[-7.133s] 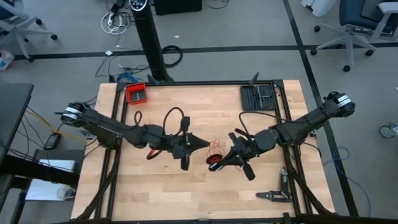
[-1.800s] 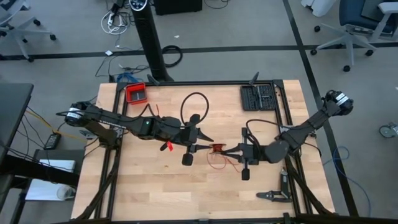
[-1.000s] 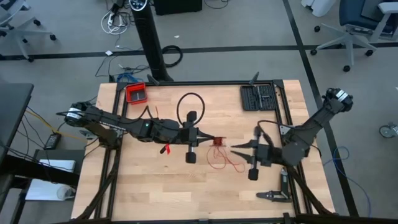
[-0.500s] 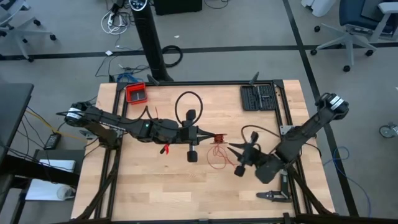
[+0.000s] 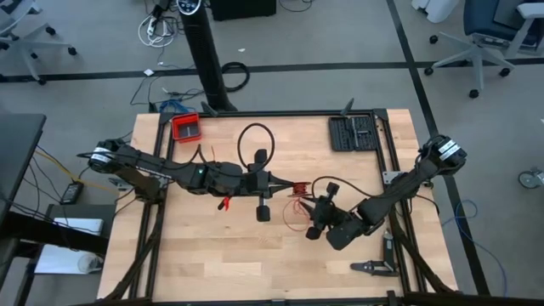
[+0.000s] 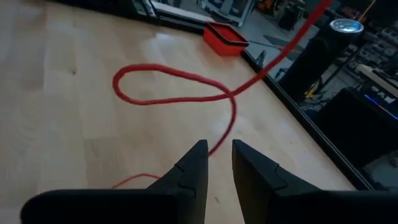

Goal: Coil cords
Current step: Coil the red wire onto the spool

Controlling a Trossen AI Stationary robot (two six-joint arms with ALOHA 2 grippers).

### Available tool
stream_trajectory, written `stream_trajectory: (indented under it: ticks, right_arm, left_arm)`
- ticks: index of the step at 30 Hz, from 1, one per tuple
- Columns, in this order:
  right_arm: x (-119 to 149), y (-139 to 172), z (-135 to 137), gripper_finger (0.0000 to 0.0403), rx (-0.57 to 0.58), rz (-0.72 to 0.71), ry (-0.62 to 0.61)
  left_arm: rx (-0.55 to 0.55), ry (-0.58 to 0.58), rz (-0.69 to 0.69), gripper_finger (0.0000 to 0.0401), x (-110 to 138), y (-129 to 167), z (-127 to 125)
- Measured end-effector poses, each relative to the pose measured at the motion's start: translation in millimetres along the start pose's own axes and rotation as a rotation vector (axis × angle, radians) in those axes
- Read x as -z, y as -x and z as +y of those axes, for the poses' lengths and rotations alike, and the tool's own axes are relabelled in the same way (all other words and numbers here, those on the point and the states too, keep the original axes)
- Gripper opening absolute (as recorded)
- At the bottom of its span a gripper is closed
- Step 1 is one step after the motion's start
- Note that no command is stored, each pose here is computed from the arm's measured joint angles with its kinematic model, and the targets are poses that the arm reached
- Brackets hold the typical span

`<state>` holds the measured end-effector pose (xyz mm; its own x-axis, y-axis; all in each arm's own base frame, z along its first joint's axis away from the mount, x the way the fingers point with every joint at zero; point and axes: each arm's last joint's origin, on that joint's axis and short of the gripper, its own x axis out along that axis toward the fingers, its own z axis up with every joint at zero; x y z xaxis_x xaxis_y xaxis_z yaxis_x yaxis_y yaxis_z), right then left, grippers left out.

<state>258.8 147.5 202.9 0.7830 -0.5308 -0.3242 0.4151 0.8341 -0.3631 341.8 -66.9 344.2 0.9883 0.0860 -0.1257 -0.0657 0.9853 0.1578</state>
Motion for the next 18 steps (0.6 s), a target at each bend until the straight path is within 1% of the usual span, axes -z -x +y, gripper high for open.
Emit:
stream_trajectory:
  ticks: [4,11,15,18]
  right_arm:
    - [-3.4,-0.4,-1.0,0.0070,0.008,-0.017,0.024]
    - [-8.8,19.6,4.2,0.0069,0.100,-0.103,0.123]
    - [-11.1,22.7,5.9,0.0069,0.086,-0.116,0.140]
    - [-14.5,22.8,8.6,0.0069,0.031,-0.127,0.201]
  left_arm:
    - [0.000,0.022,0.003,0.0001,0.2,0.1,0.0]
    - [0.000,0.043,0.007,0.0001,0.7,0.1,0.0]
    - [0.000,0.045,0.007,0.0001,0.5,0.1,0.0]
    - [0.000,0.052,0.006,0.0001,0.6,0.1,0.0]
